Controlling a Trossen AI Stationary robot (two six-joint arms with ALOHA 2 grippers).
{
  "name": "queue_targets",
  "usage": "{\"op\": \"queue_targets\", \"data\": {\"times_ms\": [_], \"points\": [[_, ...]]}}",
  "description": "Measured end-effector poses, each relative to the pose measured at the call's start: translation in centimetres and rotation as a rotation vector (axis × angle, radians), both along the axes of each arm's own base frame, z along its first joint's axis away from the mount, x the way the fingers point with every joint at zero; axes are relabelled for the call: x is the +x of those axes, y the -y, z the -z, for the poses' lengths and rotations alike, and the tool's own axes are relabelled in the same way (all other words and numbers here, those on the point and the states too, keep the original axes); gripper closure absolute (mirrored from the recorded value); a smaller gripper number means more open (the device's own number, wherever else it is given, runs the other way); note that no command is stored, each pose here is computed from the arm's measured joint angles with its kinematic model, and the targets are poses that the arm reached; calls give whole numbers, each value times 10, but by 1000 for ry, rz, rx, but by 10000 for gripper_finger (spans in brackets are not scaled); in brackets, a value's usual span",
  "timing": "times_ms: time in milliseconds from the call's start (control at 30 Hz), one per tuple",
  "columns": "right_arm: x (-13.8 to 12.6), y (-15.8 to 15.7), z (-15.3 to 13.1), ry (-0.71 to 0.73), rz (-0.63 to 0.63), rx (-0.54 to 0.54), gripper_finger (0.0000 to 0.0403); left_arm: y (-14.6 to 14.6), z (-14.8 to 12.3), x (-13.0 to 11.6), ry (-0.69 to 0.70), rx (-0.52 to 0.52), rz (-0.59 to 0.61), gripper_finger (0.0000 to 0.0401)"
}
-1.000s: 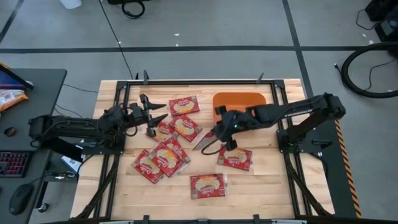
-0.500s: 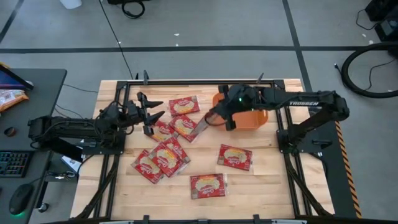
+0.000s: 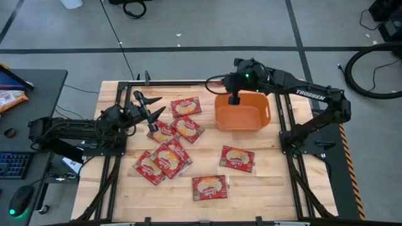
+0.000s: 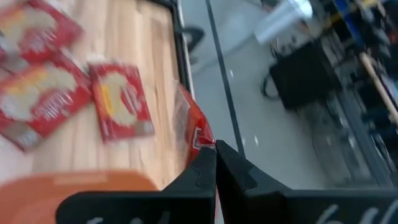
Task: Sort popcorn bags into baskets
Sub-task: Put the popcorn bag into the orange bin
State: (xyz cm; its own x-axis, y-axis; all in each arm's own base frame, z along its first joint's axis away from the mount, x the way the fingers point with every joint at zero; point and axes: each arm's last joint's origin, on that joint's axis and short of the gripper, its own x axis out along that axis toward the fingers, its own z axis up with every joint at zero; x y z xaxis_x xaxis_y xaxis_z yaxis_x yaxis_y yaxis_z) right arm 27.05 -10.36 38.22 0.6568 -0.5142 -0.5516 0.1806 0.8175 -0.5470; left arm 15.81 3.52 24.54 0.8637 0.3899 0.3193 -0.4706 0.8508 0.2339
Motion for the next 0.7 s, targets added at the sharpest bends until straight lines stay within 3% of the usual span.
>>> {"op": "queue_targets", "data": {"times_ms": [333,700], "points": [[-26,-13,1,-144,105,8,398,2,-8,-7,19,94,-5,216],[-50,-33,-13,-133,14,20,398,2,-8,-7,31,76,2,218]]}}
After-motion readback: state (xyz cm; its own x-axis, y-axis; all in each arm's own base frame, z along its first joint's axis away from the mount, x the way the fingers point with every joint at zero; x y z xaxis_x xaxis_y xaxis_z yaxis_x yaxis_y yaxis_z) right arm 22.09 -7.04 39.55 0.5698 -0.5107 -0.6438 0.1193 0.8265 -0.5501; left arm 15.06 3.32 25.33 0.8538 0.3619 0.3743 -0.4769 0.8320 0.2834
